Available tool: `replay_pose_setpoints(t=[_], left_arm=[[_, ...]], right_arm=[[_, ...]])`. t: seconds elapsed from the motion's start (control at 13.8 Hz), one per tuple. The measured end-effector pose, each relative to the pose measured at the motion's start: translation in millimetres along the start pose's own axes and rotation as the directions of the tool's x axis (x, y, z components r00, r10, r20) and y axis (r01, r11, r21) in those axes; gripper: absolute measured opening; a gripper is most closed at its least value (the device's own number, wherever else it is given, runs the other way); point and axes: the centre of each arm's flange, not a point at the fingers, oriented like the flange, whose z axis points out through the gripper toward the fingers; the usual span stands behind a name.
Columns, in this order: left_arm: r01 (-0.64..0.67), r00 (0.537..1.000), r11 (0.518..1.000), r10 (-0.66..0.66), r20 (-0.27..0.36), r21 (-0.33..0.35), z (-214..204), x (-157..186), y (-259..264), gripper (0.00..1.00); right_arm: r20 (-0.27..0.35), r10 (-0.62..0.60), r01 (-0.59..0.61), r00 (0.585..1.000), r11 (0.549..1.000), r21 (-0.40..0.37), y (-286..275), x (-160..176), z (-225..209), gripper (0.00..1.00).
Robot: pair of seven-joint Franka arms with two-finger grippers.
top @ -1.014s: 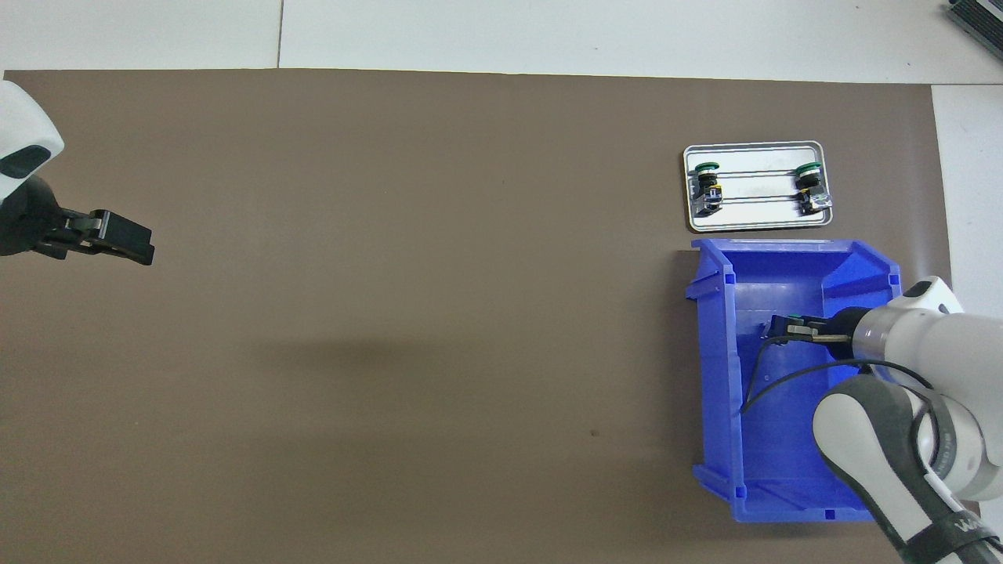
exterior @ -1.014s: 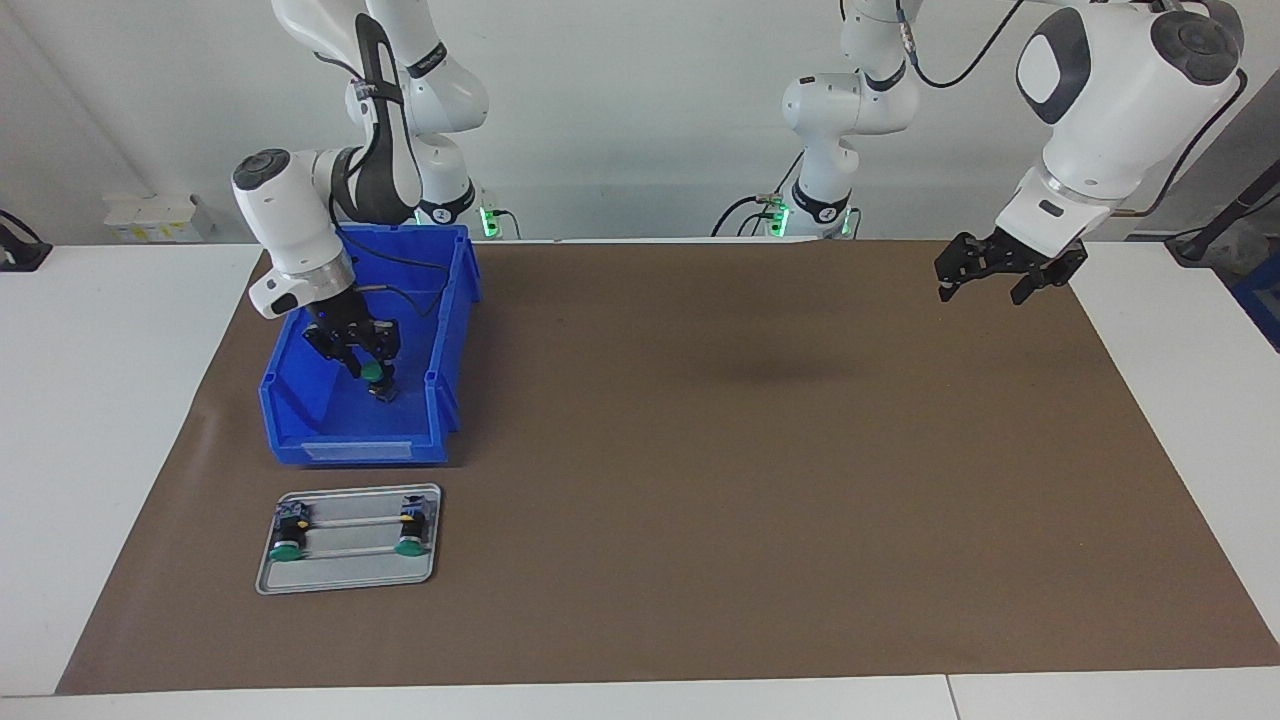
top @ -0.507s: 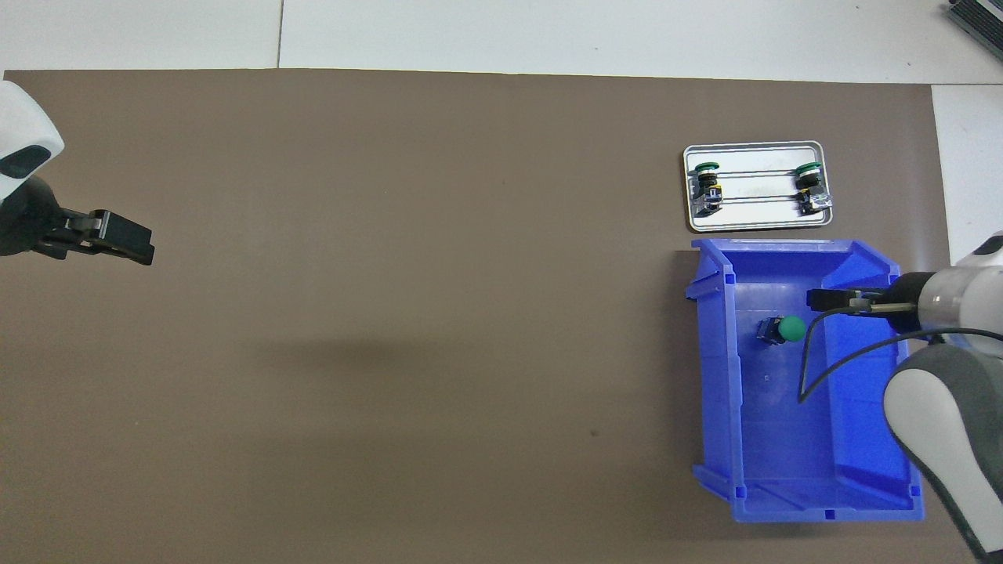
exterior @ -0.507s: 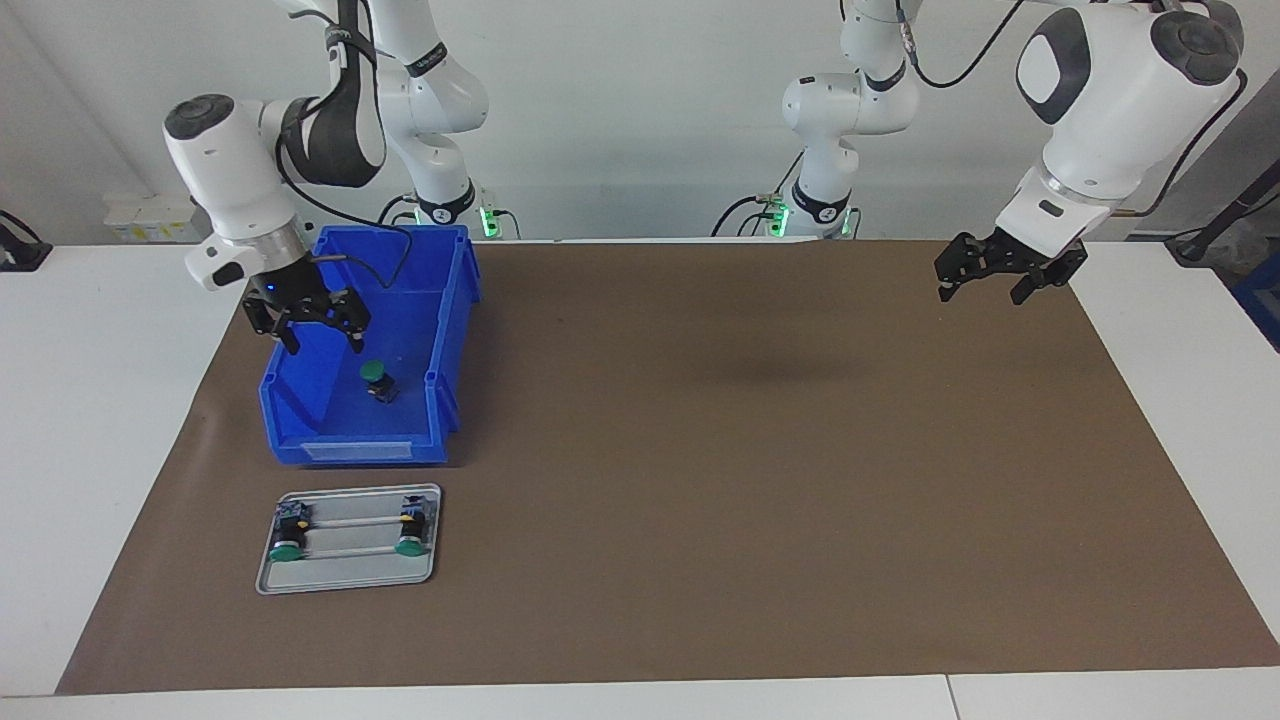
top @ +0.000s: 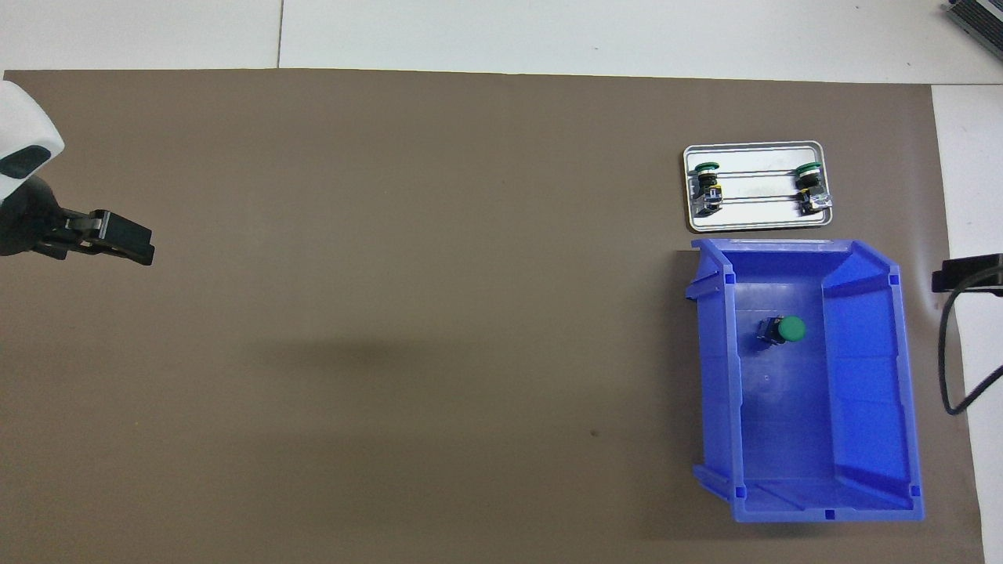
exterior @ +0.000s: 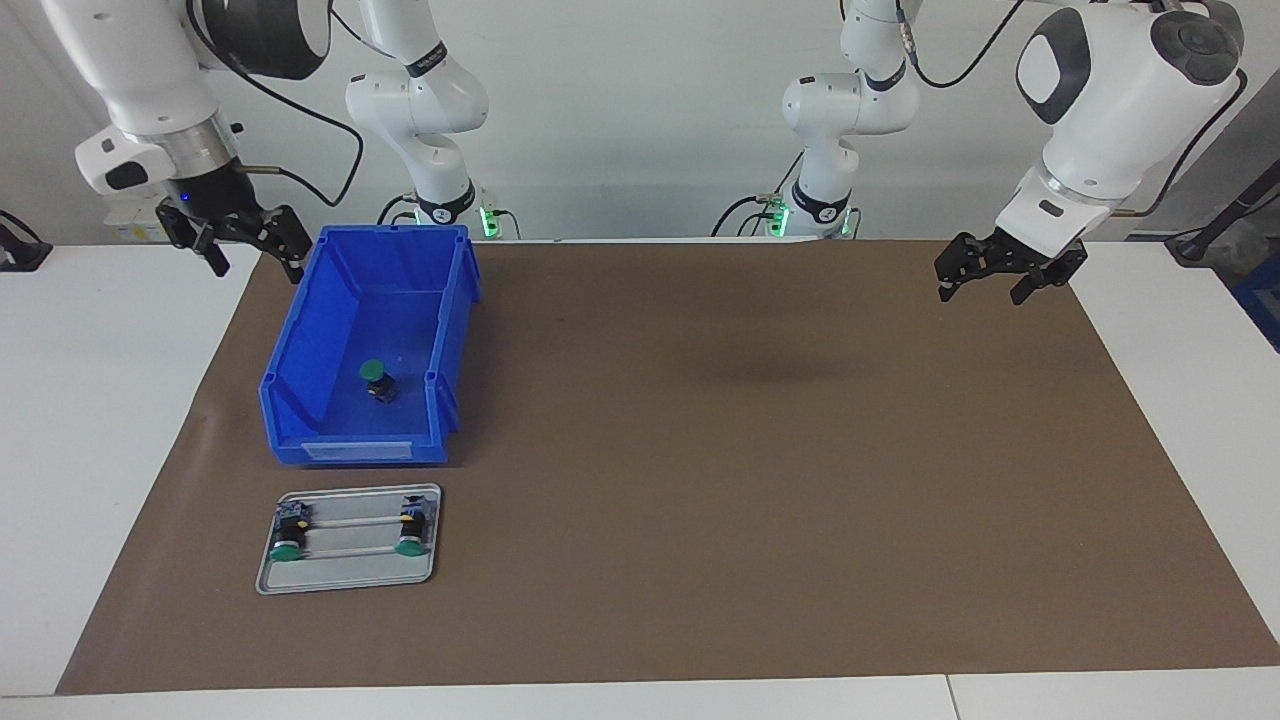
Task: Place and press button with both arms
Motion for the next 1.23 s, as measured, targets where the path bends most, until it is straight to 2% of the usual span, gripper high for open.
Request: replay_pose_setpoints(t=[0.22,0.65,1.23], left_arm=[[0.0,1.0,1.0,0.0,0.0,0.0,0,0,0,1.0],[0.0,1.0,1.0,0.0,0.0,0.0,0,0,0,1.0],[0.0,1.0,1.0,0.0,0.0,0.0,0,0,0,1.0]], right_arm=[[0.017,0.02,-0.02,1.0,1.0,-0.002,-21,6,-26,1.0],[0.067,0.017,-0.017,0.998,1.0,0.004,-35,19,-6,1.0],[0.076,-0.01,0.01,0.997,1.0,0.003,-49,16,-8,1.0]])
